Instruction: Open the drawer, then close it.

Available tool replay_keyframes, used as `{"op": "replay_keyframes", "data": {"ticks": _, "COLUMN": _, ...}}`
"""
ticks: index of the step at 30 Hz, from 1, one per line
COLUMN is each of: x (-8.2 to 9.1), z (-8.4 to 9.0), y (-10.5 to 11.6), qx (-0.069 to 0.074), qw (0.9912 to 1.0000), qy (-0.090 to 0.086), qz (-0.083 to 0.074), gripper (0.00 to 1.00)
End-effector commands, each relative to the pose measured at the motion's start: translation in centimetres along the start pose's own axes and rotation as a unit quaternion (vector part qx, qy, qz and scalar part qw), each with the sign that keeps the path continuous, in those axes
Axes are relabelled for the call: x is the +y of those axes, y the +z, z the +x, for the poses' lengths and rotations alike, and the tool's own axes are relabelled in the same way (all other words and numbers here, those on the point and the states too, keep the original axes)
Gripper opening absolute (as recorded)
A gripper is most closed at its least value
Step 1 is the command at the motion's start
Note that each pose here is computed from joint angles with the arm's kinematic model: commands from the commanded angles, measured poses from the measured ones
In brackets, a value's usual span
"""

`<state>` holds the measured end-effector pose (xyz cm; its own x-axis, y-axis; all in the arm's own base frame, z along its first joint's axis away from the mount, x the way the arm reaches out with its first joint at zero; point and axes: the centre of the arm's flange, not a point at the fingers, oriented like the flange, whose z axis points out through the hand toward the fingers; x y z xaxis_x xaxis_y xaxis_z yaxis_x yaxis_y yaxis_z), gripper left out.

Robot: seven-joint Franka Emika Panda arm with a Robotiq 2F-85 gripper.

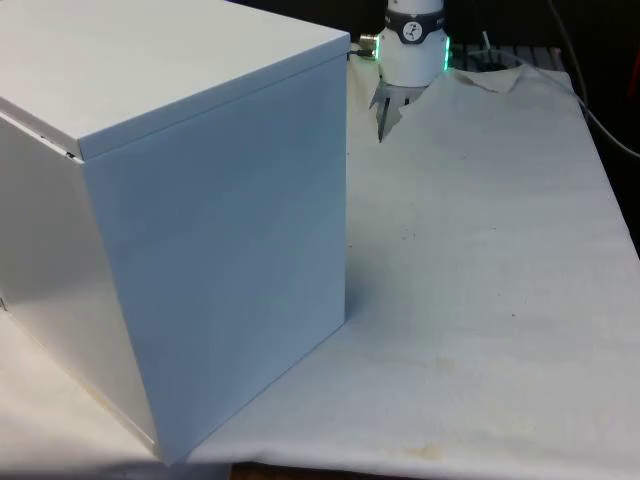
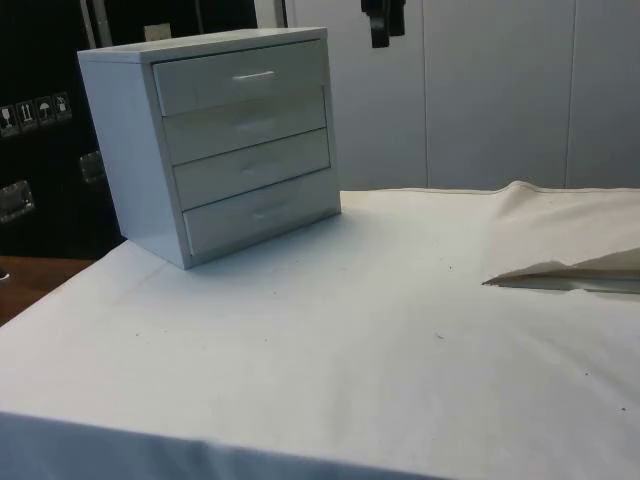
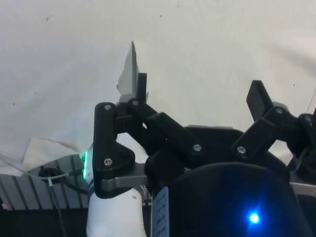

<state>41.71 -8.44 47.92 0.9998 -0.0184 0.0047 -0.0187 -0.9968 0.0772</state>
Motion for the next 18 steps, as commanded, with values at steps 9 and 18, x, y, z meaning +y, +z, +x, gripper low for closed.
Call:
{"op": "replay_keyframes", "data": {"ticks": 9, "x": 0.0, "z": 0.8, "y": 1.6, "qx": 0.016, "qw": 0.99986, "qy": -0.002, "qz": 0.005, "gripper": 1.00}}
{"op": "replay_keyframes", "data": {"ticks": 18, "x": 0.4, "z": 0.1, "y": 2.7, "qx": 0.025, "qw": 0.99962, "qy": -0.005, "qz": 0.009, "gripper": 1.00}}
